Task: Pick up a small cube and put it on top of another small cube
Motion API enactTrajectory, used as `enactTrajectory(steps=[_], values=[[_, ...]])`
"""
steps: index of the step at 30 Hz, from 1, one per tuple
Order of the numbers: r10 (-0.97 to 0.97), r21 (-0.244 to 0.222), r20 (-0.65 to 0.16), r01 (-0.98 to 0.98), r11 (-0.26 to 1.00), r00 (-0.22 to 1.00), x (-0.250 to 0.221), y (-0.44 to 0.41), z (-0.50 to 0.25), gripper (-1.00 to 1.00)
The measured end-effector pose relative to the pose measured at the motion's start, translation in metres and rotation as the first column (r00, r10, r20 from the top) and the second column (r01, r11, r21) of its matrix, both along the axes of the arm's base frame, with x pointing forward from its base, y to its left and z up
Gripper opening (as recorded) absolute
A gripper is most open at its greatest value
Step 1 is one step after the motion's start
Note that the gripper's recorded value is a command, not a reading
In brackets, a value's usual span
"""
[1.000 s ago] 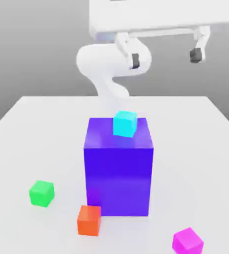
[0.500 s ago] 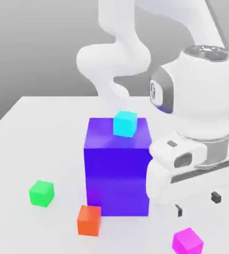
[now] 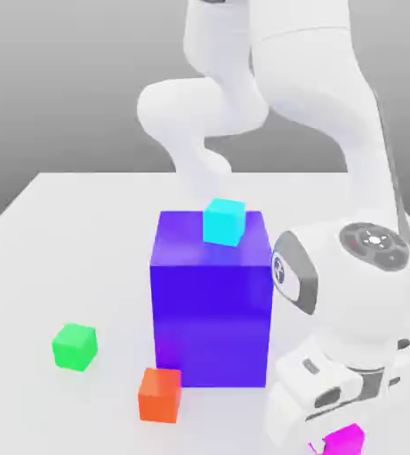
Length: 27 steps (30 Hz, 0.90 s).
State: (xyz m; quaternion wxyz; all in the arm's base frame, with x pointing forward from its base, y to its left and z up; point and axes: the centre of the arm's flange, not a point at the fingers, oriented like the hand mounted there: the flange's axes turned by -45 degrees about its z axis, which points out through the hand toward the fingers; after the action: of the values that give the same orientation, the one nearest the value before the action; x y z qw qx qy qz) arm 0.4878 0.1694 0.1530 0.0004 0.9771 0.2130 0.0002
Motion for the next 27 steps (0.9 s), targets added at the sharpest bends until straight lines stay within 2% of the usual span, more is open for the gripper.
enactTrajectory(steps=[2,4,10,12,15,21,27], values=[[-0.001,0.0,0.0,0.001,1.0,1.0,-0.001,0.0,0.026,-1.0],[-0.025,0.025,0.032,0.024,0.999,0.999,0.012,-0.019,0.056,-1.0],[-0.124,0.037,0.117,0.121,0.992,0.985,0.016,-0.169,0.121,-1.0],[-0.191,0.027,0.124,0.189,0.982,0.974,-0.006,-0.245,0.13,-1.0],[-0.265,0.013,0.112,0.265,0.964,0.958,-0.068,-0.347,0.133,-1.0],[-0.195,0.003,0.013,0.195,0.981,0.981,-0.162,-0.378,0.095,-1.0],[-0.182,0.007,0.005,0.182,0.983,0.983,-0.166,-0.378,0.063,-1.0]])
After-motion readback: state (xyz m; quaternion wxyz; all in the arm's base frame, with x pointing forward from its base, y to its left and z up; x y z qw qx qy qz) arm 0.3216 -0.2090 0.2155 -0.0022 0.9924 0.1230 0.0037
